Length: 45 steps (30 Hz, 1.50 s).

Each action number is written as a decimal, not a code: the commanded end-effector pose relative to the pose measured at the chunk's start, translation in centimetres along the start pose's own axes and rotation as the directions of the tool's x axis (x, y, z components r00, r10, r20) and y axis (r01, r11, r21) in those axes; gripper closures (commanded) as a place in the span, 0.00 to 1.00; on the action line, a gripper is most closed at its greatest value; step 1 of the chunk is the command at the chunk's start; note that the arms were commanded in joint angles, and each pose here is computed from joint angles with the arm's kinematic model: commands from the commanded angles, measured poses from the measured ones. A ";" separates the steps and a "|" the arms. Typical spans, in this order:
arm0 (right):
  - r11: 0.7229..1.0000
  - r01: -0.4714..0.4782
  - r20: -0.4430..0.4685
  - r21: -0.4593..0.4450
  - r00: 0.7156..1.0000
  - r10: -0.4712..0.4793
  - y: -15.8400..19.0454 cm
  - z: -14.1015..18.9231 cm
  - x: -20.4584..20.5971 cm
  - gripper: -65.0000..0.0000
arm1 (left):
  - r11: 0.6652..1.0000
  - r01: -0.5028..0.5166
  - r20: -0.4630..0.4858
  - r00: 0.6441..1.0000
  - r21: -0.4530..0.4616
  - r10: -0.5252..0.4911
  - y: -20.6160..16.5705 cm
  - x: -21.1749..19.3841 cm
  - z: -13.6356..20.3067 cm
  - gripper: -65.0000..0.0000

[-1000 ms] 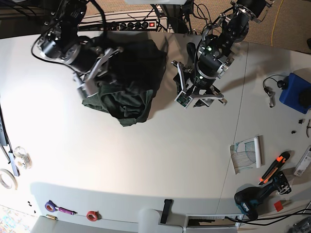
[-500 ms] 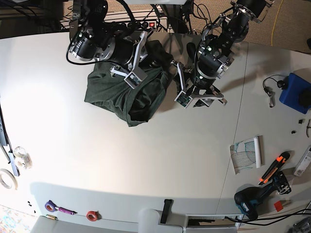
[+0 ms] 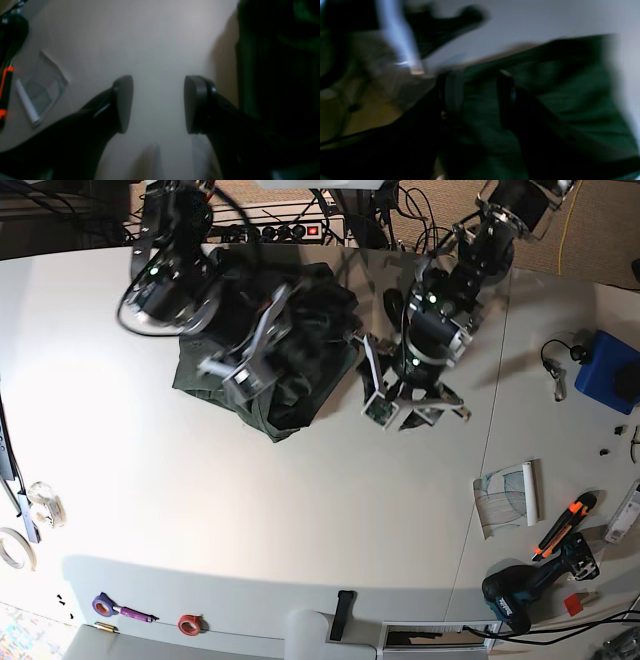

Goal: Layout the t-shirt on the table in an organized manner, then fold the t-shirt properly
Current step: 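Grasp the shirt bundle edge with the right gripper and tuck it inward, then grasp the bundle with both grippers and compress it into a square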

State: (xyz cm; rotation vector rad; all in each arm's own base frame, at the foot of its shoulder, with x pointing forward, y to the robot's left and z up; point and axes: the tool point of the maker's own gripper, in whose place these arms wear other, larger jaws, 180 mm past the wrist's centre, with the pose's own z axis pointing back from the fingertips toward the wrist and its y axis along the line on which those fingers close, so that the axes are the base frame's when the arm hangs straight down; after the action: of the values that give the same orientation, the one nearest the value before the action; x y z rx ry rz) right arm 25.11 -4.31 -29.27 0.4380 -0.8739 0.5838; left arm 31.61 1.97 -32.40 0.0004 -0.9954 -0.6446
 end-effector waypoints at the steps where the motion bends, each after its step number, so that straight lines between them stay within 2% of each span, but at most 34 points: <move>1: 0.999 -0.008 0.049 -0.046 0.999 0.010 -1.3 0.6 1.4 0.66 | 1.000 -0.004 0.063 0.998 -0.006 0.005 0.4 1.9 0.1 0.59; 2: 0.995 0.006 0.047 -0.102 0.999 -0.001 -2.8 1.1 1.4 0.66 | 0.999 -0.007 0.083 0.996 -0.048 0.011 -0.2 2.5 0.1 0.66; 3: 0.987 0.031 0.049 -0.156 0.999 -0.024 -4.3 1.7 1.3 0.67 | 0.995 -0.006 0.106 0.994 -0.100 0.017 -1.1 3.0 0.2 0.77; 4: 0.977 0.058 0.051 -0.206 0.998 -0.049 -5.7 2.4 1.1 0.75 | 0.987 -0.005 0.126 0.992 -0.163 0.026 -2.1 3.5 0.3 0.91; 5: 0.965 0.089 0.057 -0.248 0.995 -0.077 -6.9 3.2 0.8 0.86 | 0.973 -0.004 0.146 0.988 -0.231 0.039 -3.3 4.0 0.6 1.00; 6: 0.950 0.123 0.068 -0.288 0.992 -0.108 -8.1 4.0 0.5 0.98 | 0.952 -0.001 0.161 0.985 -0.306 0.053 -4.6 4.4 1.0 1.00; 7: 0.934 0.158 0.083 -0.321 0.987 -0.138 -9.2 4.9 0.2 1.00 | 0.924 0.009 0.176 0.982 -0.383 0.063 -6.1 4.7 1.6 1.00; 9: 0.911 0.217 0.116 -0.352 0.975 -0.187 -10.5 6.4 -0.3 1.00 | 0.851 0.019 0.194 0.976 -0.525 0.098 -8.7 5.4 3.0 1.00; 12: 0.902 0.286 0.167 -0.324 0.956 -0.243 -11.0 8.2 -0.7 1.00 | 0.738 0.041 0.210 0.968 -0.674 0.138 -11.7 6.4 5.1 1.00; 14: 0.905 0.318 0.195 -0.283 0.943 -0.271 -10.5 9.0 -1.1 1.00 | 0.659 0.071 0.226 0.962 -0.749 0.153 -13.4 6.9 6.6 1.00; 16: 0.906 0.337 0.183 -0.255 0.937 -0.297 -9.7 9.4 -2.1 1.00 | 0.589 0.095 0.228 0.961 -0.802 0.156 -14.7 6.9 7.9 1.00; 17: 0.906 0.339 0.164 -0.251 0.938 -0.306 -9.3 9.4 -2.8 1.00 | 0.567 0.096 0.218 0.964 -0.818 0.152 -15.1 6.7 8.3 1.00; 18: 0.905 0.345 0.148 -0.249 0.937 -0.317 -9.0 9.3 -3.5 1.00 | 0.560 0.089 0.206 0.967 -0.824 0.150 -15.3 6.3 8.4 1.00; 19: 0.902 0.356 0.135 -0.243 0.933 -0.332 -8.8 9.2 -4.1 1.00 | 0.562 0.082 0.197 0.969 -0.823 0.148 -15.5 6.0 8.4 1.00; 21: 0.899 0.376 0.121 -0.222 0.926 -0.357 -8.6 8.6 -5.0 1.00 | 0.595 0.069 0.171 0.978 -0.801 0.118 -15.6 4.7 7.8 1.00; 25: 0.887 0.425 0.177 -0.181 0.901 -0.396 -9.2 7.0 -5.5 1.00 | 0.713 -0.002 0.092 0.991 -0.702 0.094 -14.5 2.5 5.6 1.00; 29: 0.870 0.450 0.140 -0.203 0.892 -0.429 -10.7 5.3 -6.9 1.00 | 0.789 -0.045 0.025 0.997 -0.613 0.076 -13.2 0.7 4.4 1.00; 32: 0.851 0.473 0.108 -0.228 0.881 -0.461 -12.1 4.2 -8.2 1.00 | 0.816 -0.054 -0.010 0.998 -0.576 0.059 -12.8 -0.3 4.0 1.00; 35: 0.835 0.497 0.088 -0.235 0.867 -0.491 -12.9 3.2 -9.1 1.00 | 0.821 -0.058 -0.040 0.998 -0.568 0.043 -12.8 -1.1 4.0 1.00; 39: 0.825 0.502 0.080 -0.259 0.863 -0.499 -13.6 3.0 -9.3 1.00 | 0.834 -0.045 -0.053 0.998 -0.550 0.019 -12.4 -1.9 3.9 1.00; 42: 0.809 0.509 0.106 -0.296 0.859 -0.501 -14.8 3.7 -9.3 1.00 | 0.882 -0.041 -0.088 0.996 -0.470 0.000 -10.6 -3.0 3.2 1.00; 45: 0.800 0.502 0.119 -0.330 0.862 -0.492 -15.9 4.6 -9.2 1.00 | 0.912 -0.038 -0.095 0.995 -0.409 -0.001 -9.1 -3.6 2.7 1.00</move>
State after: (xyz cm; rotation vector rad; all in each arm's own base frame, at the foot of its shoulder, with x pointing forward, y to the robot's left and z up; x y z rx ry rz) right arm 27.07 -21.60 -37.29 0.3283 -0.7716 -0.0821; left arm 22.99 -2.26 -37.40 -0.3255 -0.7059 -0.8223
